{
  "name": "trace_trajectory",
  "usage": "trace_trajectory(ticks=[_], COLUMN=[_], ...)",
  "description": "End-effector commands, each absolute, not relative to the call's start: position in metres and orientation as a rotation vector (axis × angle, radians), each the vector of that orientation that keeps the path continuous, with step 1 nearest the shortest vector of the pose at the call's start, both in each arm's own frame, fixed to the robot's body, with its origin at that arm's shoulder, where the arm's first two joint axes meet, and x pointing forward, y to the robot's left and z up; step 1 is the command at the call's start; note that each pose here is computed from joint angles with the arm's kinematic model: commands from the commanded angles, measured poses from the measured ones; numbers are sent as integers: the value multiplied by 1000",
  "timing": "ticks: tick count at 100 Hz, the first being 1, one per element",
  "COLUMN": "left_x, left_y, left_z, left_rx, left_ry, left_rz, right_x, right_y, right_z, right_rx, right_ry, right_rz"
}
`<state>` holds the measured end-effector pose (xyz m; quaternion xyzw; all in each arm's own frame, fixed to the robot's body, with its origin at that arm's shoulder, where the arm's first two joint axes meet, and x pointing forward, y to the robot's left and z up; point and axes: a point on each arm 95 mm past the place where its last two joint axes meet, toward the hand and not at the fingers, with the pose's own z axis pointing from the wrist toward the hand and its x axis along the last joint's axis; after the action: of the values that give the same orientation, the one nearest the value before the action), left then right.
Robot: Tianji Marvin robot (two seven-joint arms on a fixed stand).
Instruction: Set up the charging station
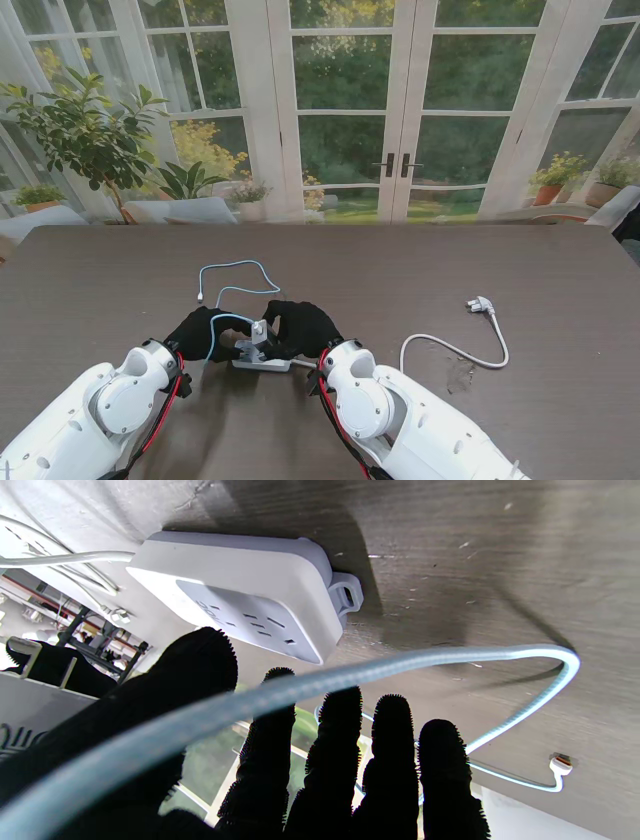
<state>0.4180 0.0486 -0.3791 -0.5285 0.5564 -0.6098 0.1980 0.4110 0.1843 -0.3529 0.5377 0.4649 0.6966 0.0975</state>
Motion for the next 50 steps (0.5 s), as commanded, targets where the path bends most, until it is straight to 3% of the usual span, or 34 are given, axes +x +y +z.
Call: trace_trajectory(ticks=[1, 50], left_x=[415, 418], left_y=[47, 43], left_z=[-387, -394], left_rx=[-1494, -1463], left_ry=[1577, 1597], left_rz=[-1693, -1685], right_x=[407, 406], right_y=[190, 195], right_z=[-355, -360], right_rx=[1607, 1631], right_ry=[1391, 1370], right_rz=[2073, 2080])
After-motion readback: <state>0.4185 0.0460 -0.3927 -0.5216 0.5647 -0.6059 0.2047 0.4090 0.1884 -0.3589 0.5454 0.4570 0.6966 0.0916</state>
